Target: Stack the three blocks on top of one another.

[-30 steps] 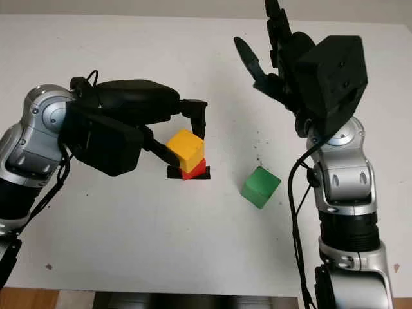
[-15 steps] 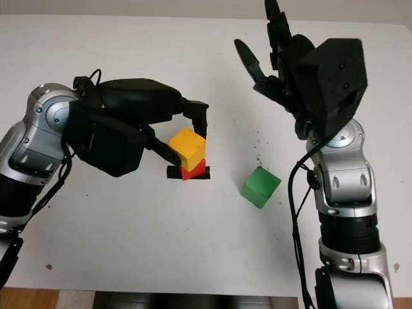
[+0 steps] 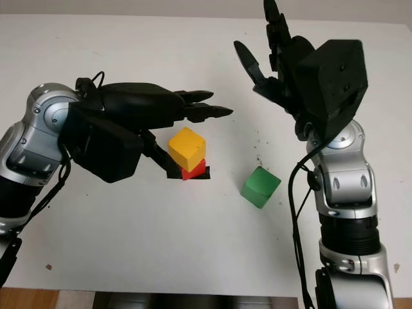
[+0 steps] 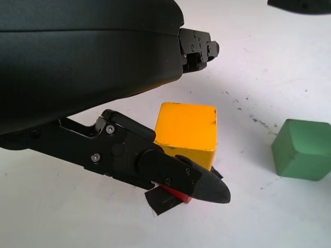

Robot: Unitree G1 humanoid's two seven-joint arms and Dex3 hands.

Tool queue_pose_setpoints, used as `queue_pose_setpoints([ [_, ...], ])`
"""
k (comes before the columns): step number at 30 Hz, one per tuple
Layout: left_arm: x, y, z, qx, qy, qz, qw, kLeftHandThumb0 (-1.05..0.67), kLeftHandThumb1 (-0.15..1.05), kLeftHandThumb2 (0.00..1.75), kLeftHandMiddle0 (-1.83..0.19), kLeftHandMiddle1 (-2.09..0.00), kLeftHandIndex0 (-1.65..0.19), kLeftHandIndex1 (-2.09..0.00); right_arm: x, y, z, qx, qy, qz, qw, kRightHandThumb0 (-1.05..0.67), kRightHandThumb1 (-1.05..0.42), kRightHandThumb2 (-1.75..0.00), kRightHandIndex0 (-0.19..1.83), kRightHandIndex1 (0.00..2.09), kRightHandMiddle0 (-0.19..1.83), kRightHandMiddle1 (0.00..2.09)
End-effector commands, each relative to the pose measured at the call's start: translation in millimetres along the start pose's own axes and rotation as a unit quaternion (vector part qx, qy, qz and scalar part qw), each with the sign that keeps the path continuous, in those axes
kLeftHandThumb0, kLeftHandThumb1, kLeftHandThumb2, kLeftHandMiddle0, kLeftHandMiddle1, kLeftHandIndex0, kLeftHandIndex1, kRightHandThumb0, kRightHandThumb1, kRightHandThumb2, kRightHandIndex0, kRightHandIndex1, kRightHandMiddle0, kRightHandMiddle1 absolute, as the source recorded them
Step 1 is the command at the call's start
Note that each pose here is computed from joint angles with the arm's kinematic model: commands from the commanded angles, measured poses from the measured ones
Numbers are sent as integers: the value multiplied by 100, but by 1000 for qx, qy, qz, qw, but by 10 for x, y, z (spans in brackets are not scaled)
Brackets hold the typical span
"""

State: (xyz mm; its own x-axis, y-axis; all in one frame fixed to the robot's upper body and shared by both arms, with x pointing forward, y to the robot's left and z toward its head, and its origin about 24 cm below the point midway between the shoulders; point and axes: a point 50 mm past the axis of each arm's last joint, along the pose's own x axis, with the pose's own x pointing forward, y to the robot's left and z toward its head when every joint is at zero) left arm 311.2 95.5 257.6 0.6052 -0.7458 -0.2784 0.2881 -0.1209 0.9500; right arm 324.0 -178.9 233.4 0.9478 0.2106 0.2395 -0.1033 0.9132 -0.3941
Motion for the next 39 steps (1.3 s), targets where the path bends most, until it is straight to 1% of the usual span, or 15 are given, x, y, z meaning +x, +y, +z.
queue_pose_setpoints([
  [1,-98,47,5,-16,2,3,1000,-68,93,4,19,0,17,-1,-21,-1,29,0,-7,1,1000,-69,-105,-50,-19,0,-18,5],
  [3,-177,88,-16,-48,-1,11,999,-71,92,4,19,0,19,0,-25,-5,23,4,-6,1,1000,-69,-105,-50,-19,0,-18,5],
  [5,-277,131,-66,-82,-4,31,996,-83,98,7,19,0,19,0,-36,-15,16,8,-4,0,1000,-69,-105,-49,-19,0,-18,5],
  [7,-359,167,-132,-117,1,53,992,-89,103,12,19,0,19,0,-55,-38,17,6,-1,-2,1000,-70,-105,-48,-19,0,-17,5],
  [9,-483,193,-236,-167,23,95,981,-90,104,36,19,0,19,0,-83,-83,14,0,-1,0,1000,-69,-105,-47,-18,1,-17,5],
  [13,-643,107,-384,-221,43,188,956,-86,105,62,19,0,19,0,-138,-166,6,-9,6,-13,1000,-70,-105,-41,-12,5,-10,9],
  [15,-685,20,-469,-253,59,234,937,-84,105,67,19,0,19,0,-174,-207,11,-5,4,-15,1000,-68,-105,-38,-11,6,-7,10],
  [18,-691,-82,-569,-275,70,293,913,-80,105,68,19,0,19,0,-219,-264,17,6,-2,-9,1000,-67,-105,-35,-12,5,-7,10],
  [23,-685,-282,-753,-339,106,349,867,-77,105,69,19,-1,19,-1,-345,-408,65,-41,-2,31,999,-69,-105,-22,9,15,6,18],
  [26,-658,-434,-823,-400,99,391,823,-75,105,64,15,-5,16,-3,-467,-489,131,-84,-4,67,994,-62,-100,-9,17,18,12,22],
  [29,-637,-549,-854,-429,105,413,796,-76,105,60,10,-7,10,-6,-594,-534,207,-163,-12,98,982,-58,-95,-5,26,20,22,27],
  [31,-623,-612,-871,-440,110,416,788,-77,105,60,11,-6,11,-5,-706,-527,282,-247,-26,120,961,-54,-90,-5,35,18,32,24],
  [34,-610,-648,-881,-442,114,417,786,-77,105,60,12,-5,13,-5,-819,-480,386,-329,-32,146,932,-50,-83,-5,42,12,42,16],
  [37,-589,-675,-914,-432,125,413,792,-75,105,61,12,-5,12,-5,-899,-435,466,-394,-45,177,901,-45,-80,-4,48,13,49,14],
  [39,-563,-699,-942,-424,136,408,797,-77,105,62,12,-5,12,-5,-927,-420,499,-430,-54,193,880,-46,-80,-5,52,14,52,15],
])
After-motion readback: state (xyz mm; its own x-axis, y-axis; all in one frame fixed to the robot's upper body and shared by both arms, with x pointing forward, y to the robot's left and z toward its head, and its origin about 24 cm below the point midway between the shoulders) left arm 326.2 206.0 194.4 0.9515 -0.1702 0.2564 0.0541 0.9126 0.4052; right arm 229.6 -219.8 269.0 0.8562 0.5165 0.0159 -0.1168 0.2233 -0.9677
